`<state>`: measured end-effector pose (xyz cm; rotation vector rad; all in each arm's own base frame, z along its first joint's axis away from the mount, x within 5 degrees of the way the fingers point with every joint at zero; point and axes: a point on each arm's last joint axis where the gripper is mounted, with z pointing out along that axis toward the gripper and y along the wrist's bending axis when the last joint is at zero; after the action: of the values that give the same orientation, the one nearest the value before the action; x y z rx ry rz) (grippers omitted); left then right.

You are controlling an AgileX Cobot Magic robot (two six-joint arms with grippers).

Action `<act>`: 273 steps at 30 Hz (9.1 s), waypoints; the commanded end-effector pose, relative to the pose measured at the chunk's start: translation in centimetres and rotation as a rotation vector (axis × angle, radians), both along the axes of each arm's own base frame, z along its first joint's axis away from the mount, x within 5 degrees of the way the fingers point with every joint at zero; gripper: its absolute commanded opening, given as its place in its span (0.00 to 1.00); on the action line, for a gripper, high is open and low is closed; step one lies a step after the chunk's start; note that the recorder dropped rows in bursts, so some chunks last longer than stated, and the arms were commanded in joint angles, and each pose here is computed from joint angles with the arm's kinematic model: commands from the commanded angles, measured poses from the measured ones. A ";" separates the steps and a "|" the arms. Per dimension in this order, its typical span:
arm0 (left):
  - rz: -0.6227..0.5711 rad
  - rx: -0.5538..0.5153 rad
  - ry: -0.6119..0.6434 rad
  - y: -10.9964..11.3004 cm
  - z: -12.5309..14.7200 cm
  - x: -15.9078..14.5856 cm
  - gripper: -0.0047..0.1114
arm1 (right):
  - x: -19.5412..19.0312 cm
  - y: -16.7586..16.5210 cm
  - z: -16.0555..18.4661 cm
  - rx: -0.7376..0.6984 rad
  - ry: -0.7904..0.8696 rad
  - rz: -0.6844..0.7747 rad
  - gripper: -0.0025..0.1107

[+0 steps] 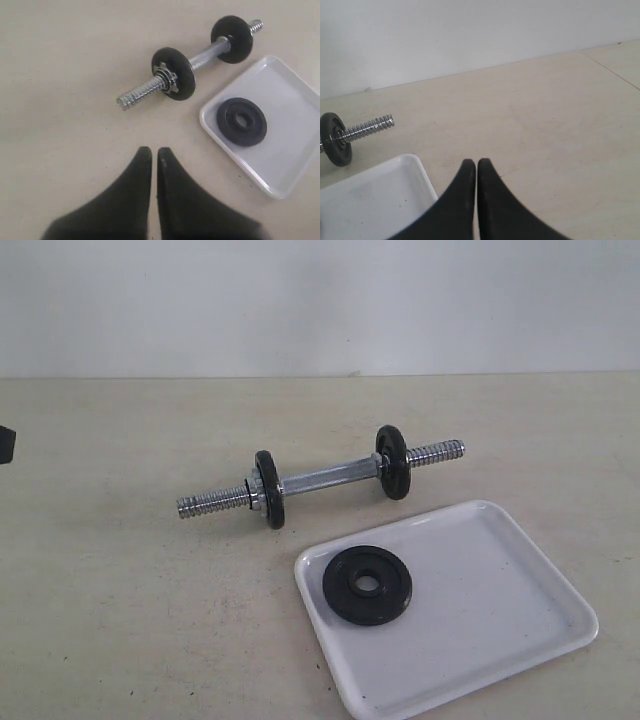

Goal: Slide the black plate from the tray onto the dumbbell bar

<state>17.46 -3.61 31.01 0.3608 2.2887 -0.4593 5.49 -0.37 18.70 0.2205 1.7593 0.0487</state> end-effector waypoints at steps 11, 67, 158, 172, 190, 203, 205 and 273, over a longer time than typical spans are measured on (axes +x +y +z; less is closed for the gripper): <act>0.008 -0.050 0.071 -0.3 -5.1 -0.9 0.08 | 0.0 0.0 0.2 -0.010 -0.016 -0.004 0.02; -0.009 -0.112 0.057 -0.7 -5.7 -1.1 0.08 | -17.3 3.7 24.5 -0.193 -0.630 0.452 0.02; -0.182 -0.149 -0.063 -1.8 -6.2 -1.7 0.08 | 9.2 3.0 11.5 -0.063 0.389 0.445 0.02; -0.425 -0.032 -0.479 -4.1 2.2 2.6 0.08 | 9.1 3.2 11.6 -0.030 0.392 0.456 0.02; -0.658 0.268 -0.276 -15.6 -7.9 10.7 0.08 | 9.1 3.4 11.6 -0.009 0.383 0.470 0.02; -0.644 0.344 -0.310 -20.4 -10.8 13.6 0.09 | 8.9 3.8 11.7 0.007 0.379 0.515 0.02; -0.622 0.365 -0.329 -20.4 -10.8 14.1 0.16 | 8.9 4.0 11.7 0.012 0.373 0.540 0.02; -0.657 0.505 -0.057 -21.3 -26.4 22.4 0.51 | 8.5 5.2 12.2 0.062 0.327 0.671 0.02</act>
<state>40.98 -25.61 8.16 1.2260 2.0972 -0.1672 14.14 4.73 30.89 -0.3393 2.1004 0.5738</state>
